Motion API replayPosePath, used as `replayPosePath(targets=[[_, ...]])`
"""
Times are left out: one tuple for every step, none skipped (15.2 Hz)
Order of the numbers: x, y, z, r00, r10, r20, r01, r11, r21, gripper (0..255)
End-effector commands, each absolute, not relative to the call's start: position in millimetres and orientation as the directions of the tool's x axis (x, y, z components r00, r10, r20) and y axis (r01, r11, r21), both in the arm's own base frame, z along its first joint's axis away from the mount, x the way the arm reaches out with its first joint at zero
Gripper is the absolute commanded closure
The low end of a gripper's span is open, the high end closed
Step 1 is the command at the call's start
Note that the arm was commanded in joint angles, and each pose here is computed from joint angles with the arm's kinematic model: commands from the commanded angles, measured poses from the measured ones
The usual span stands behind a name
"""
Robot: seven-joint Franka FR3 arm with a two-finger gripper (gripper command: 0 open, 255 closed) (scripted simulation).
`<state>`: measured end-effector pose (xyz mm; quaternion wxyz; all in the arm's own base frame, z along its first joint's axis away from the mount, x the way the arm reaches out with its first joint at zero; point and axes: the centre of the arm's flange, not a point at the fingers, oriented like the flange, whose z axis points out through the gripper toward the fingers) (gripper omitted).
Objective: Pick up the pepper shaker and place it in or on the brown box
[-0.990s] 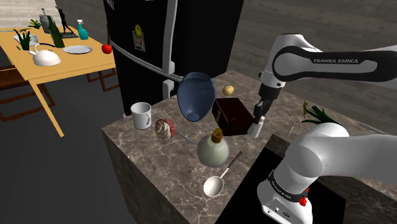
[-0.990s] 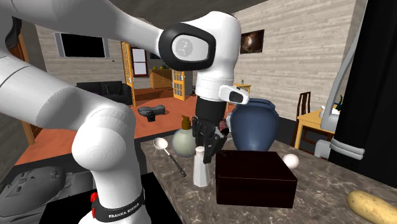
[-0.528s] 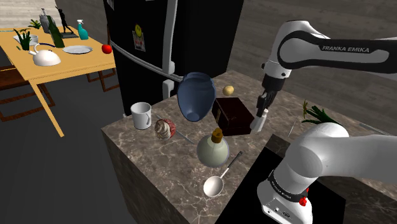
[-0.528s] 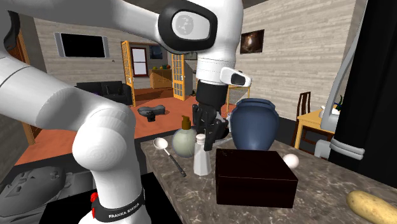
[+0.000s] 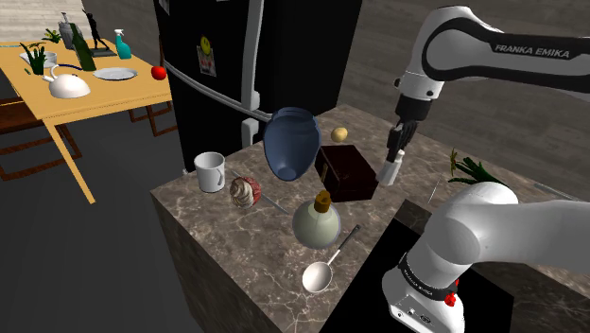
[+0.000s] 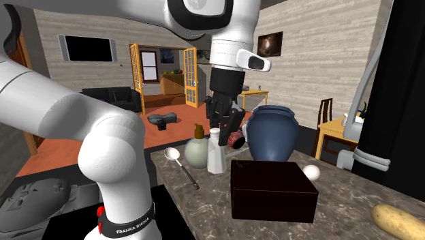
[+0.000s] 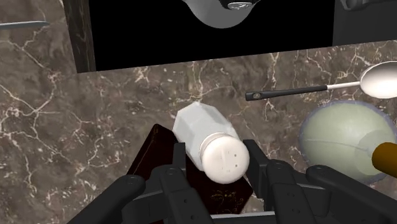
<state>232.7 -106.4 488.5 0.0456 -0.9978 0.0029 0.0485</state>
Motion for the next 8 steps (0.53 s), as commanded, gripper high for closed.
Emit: replayPosePath(targets=[[232.7, -106.3, 498.3, 0.995, -0.001, -0.097, -0.010, -0.996, -0.091, 255], [232.7, -106.3, 503.6, 0.995, -0.001, -0.097, -0.010, -0.996, -0.091, 255], [232.7, -106.3, 508.9, 0.995, -0.001, -0.097, -0.010, -0.996, -0.091, 255], [232.7, -106.3, 514.2, 0.995, -0.001, -0.097, -0.010, -0.996, -0.091, 255], [232.7, -106.3, 519.5, 0.995, -0.001, -0.097, -0.010, -0.996, -0.091, 255], [232.7, -106.3, 524.7, 0.995, -0.001, -0.097, -0.010, -0.996, -0.091, 255], [232.7, -106.3, 530.0, 0.995, -0.001, -0.097, -0.010, -0.996, -0.091, 255], [232.7, -106.3, 533.1, 0.995, -0.001, -0.097, -0.010, -0.996, -0.091, 255]])
